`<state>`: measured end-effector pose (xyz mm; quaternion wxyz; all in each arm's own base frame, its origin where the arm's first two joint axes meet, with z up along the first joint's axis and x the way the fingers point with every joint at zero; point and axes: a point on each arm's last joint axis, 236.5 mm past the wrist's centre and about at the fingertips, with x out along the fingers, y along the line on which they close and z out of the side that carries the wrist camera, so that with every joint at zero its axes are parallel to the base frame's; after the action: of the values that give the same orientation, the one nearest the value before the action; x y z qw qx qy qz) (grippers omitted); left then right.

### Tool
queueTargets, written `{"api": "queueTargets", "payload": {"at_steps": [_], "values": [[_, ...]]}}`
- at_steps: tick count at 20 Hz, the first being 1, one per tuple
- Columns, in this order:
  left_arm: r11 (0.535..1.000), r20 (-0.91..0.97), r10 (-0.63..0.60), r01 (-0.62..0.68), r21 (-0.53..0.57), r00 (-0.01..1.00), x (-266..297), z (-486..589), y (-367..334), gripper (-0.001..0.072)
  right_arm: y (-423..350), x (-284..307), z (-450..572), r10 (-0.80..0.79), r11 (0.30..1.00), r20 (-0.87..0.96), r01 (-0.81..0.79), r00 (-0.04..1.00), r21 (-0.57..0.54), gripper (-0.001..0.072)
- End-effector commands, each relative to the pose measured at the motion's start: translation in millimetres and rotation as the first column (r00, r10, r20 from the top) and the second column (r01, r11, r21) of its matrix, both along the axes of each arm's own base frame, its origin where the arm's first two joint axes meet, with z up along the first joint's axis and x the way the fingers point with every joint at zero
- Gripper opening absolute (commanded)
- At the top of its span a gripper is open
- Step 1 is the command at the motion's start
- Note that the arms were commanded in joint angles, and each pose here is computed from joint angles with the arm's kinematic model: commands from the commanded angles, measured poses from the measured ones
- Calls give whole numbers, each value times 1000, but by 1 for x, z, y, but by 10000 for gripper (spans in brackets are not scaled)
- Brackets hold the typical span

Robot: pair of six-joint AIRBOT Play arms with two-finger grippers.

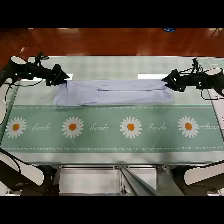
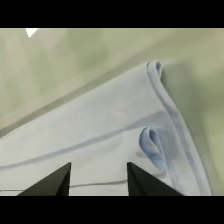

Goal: Fold the shirts.

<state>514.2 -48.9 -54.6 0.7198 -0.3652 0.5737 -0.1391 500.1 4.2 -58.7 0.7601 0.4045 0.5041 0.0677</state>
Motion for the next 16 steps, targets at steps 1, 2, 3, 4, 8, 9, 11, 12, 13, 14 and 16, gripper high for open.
{"api": "queueTargets", "payload": {"at_steps": [1,2,3,4,8,9,11,12,13,14,16], "values": [[1000,26,-3,3,0,1000,-5,26,30,343,-33,-7,31,-26,1000,32,26,999,1,408],[1000,52,23,-24,8,998,-6,42,47,343,-50,-14,45,-43,999,44,43,998,-6,408],[998,65,43,-45,34,997,-11,56,63,343,-69,-24,56,-55,998,51,57,997,-36,408],[995,75,49,-55,84,996,-18,68,77,343,-91,-35,63,-65,993,49,70,997,-95,408],[930,92,62,-91,356,994,-70,95,105,343,-142,-74,49,-195,952,-8,187,981,-244,408],[914,123,60,-104,392,991,-82,98,100,344,-142,-78,35,-228,947,-17,218,973,-235,408],[904,174,64,-131,406,983,-109,93,78,344,-129,-77,10,-289,945,-27,281,957,-169,416],[906,174,64,-131,404,983,-125,83,64,344,-120,-73,1,-288,950,-27,282,957,-137,418],[908,161,47,-109,405,986,-138,70,51,344,-110,-68,-7,-264,960,-30,259,964,-109,418],[913,124,25,-73,402,992,-153,53,39,344,-97,-62,-14,-244,968,-33,241,969,-74,418],[920,45,-14,-4,392,999,-174,26,20,509,-75,-52,-27,-213,977,-54,213,975,-5,418]]}}
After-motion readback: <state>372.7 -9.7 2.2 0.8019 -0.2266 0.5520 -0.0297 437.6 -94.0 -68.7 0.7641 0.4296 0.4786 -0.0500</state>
